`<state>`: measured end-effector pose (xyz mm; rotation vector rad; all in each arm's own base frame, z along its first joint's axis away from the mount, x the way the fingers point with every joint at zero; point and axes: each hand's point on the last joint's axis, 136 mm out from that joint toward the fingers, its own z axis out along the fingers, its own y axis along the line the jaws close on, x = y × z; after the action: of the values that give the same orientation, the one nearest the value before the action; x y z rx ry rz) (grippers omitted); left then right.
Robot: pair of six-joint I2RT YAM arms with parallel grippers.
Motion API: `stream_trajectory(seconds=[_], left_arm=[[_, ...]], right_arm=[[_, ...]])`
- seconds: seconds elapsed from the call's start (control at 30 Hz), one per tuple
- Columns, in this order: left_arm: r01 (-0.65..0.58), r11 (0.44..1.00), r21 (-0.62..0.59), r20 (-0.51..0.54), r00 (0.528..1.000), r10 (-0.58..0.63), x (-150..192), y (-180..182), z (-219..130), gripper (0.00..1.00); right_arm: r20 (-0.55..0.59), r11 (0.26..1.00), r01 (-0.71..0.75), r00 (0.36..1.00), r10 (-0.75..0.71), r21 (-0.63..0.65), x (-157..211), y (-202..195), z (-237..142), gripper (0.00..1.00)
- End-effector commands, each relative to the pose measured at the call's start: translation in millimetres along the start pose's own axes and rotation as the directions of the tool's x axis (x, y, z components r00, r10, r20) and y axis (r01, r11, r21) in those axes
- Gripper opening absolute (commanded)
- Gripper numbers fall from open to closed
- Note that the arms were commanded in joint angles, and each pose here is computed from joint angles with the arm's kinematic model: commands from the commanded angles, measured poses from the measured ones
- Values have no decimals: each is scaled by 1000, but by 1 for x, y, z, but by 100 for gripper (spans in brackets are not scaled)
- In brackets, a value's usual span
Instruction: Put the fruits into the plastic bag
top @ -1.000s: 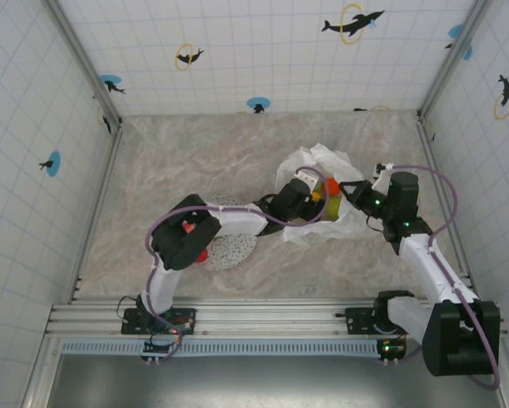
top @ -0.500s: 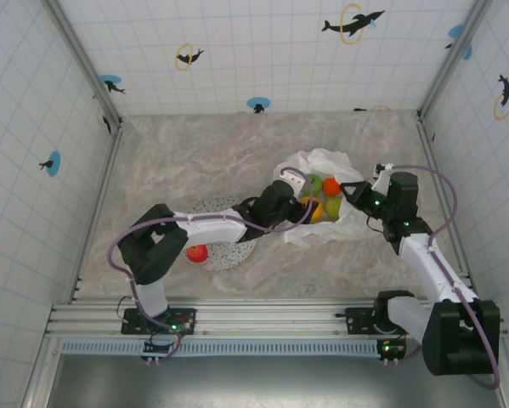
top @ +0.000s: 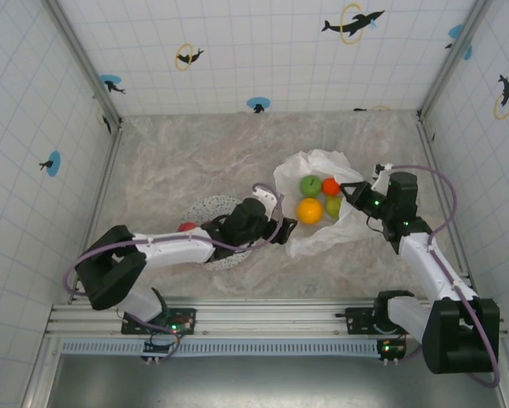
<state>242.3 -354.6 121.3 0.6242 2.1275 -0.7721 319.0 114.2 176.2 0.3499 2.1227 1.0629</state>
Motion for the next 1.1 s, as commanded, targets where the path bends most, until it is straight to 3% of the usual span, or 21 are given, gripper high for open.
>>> stream_trajectory(seconds=[0.0, 0.2, 0.33, 0.43, 0.67, 0.8, 1.07], left_arm=[[44, 999, -31, 44, 998, -43, -4, 7, -12, 90], [196, 979, -45, -10, 980, -197, 6, 24, 4, 89], [255, 967, -12, -70, 964, -255, 12, 22, 26, 82], [279, 959, 43, -114, 955, -273, 16, 11, 44, 71], [319, 938, 134, -181, 939, -293, 21, -7, 73, 29], [292, 935, 200, -160, 952, -262, 5, -20, 58, 0], [222, 867, 447, -48, 973, -225, -68, -75, -11, 0]], right_arm=[[11, 1000, 16, 1000, -16, -5, -5, 3, 1, 0], [12, 1000, 11, 1000, -11, -5, -3, 0, 1, 0], [12, 1000, 10, 1000, -9, -9, -3, 2, 1, 0], [17, 1000, 13, 1000, -13, -9, -5, 4, -1, 0], [29, 999, 32, 999, -31, -17, -11, 12, -5, 0], [27, 996, 72, 997, -74, 48, -15, 9, -11, 0], [80, 956, 202, 972, -223, 213, -47, 12, -32, 0]])
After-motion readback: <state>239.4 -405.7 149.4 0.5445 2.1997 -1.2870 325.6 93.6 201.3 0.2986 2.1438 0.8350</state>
